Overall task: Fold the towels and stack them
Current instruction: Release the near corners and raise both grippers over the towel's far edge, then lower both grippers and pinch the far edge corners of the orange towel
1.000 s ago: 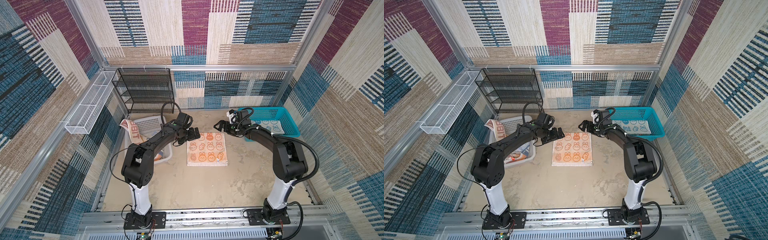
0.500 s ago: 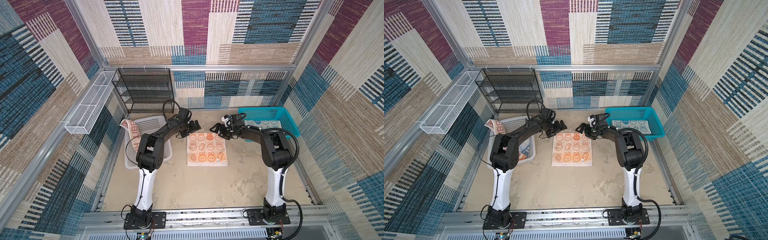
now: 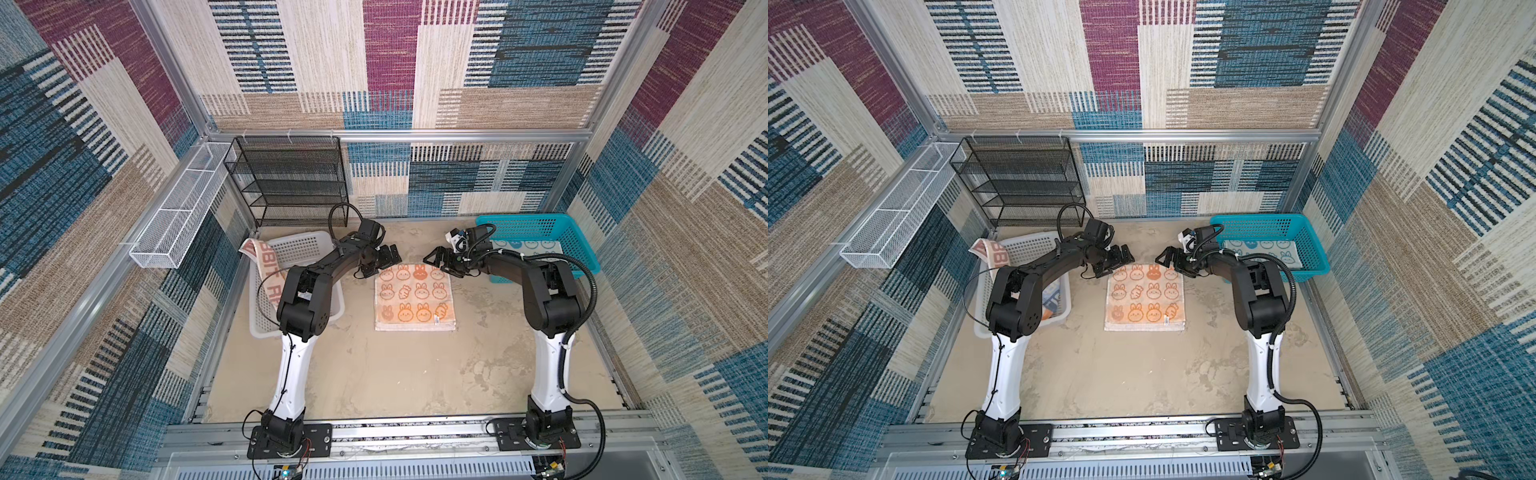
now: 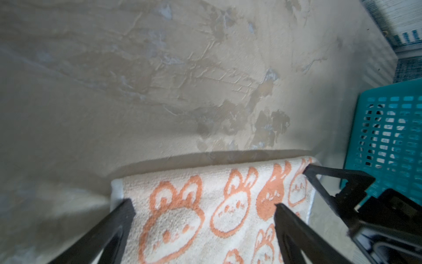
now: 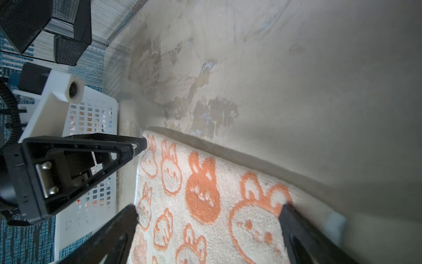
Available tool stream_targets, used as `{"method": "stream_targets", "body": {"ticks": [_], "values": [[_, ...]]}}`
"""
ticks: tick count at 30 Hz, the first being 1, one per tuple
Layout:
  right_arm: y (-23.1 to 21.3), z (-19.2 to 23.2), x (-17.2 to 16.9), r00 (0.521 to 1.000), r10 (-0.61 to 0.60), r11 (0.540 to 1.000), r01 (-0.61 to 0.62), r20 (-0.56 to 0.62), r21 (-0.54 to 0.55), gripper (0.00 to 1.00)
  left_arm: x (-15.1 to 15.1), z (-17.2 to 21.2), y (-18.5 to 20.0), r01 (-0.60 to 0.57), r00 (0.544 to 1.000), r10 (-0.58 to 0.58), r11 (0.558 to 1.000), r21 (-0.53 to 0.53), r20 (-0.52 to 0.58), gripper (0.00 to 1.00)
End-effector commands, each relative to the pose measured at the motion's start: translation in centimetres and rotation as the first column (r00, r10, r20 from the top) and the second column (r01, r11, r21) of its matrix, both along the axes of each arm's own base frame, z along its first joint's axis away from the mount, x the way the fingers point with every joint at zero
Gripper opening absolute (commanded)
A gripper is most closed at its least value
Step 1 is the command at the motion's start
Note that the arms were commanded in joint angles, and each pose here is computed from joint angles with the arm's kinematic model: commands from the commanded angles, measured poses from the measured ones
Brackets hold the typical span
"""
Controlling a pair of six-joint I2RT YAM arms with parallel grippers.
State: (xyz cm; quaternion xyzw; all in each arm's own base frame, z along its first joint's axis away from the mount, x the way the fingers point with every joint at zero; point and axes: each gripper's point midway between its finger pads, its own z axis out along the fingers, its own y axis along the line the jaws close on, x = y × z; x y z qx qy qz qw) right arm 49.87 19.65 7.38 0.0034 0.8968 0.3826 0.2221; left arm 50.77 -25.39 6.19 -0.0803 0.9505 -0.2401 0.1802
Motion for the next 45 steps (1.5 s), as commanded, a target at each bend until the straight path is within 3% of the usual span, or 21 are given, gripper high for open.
{"method": "stream_targets", "body": {"ticks": [1,6,10,15,22,37,45], "values": [[-0.8,2.9,0.8,0.996,0.002,0.997,0.005,0.086,-0.08,0.99,0.1,3.6,0.7,0.048,0.992,-0.063,0.99,0.135,0.105,0.99],[-3.3,3.0,1.4,0.992,-0.029,0.967,0.058,0.119,-0.25,0.99,0.4,6.5,2.0,0.059,0.963,-0.158,0.915,0.399,0.219,0.99],[-5.0,0.9,1.7,0.994,-0.048,0.928,0.082,0.101,-0.363,0.95,0.3,6.0,2.8,0.086,0.966,-0.185,0.888,0.451,0.18,0.99],[-5.9,-0.9,2.0,0.995,-0.046,0.901,0.079,0.086,-0.427,0.78,0.1,5.1,3.1,0.11,0.973,-0.182,0.903,0.415,0.139,0.99],[-5.6,-4.0,1.0,0.999,-0.02,0.897,0.03,0.027,-0.44,0.53,-0.9,4.5,2.0,0.166,0.971,-0.215,0.921,0.352,0.105,0.99],[-4.6,-7.4,-0.3,0.999,0.0,0.891,-0.015,-0.034,-0.454,0.31,-1.8,2.7,2.4,0.176,0.98,-0.195,0.942,0.287,0.038,0.99],[-4.2,-5.6,-0.3,1.0,0.007,0.91,-0.011,-0.011,-0.414,0.33,-2.0,1.5,2.6,0.201,0.979,-0.206,0.945,0.256,-0.008,0.99]]}}
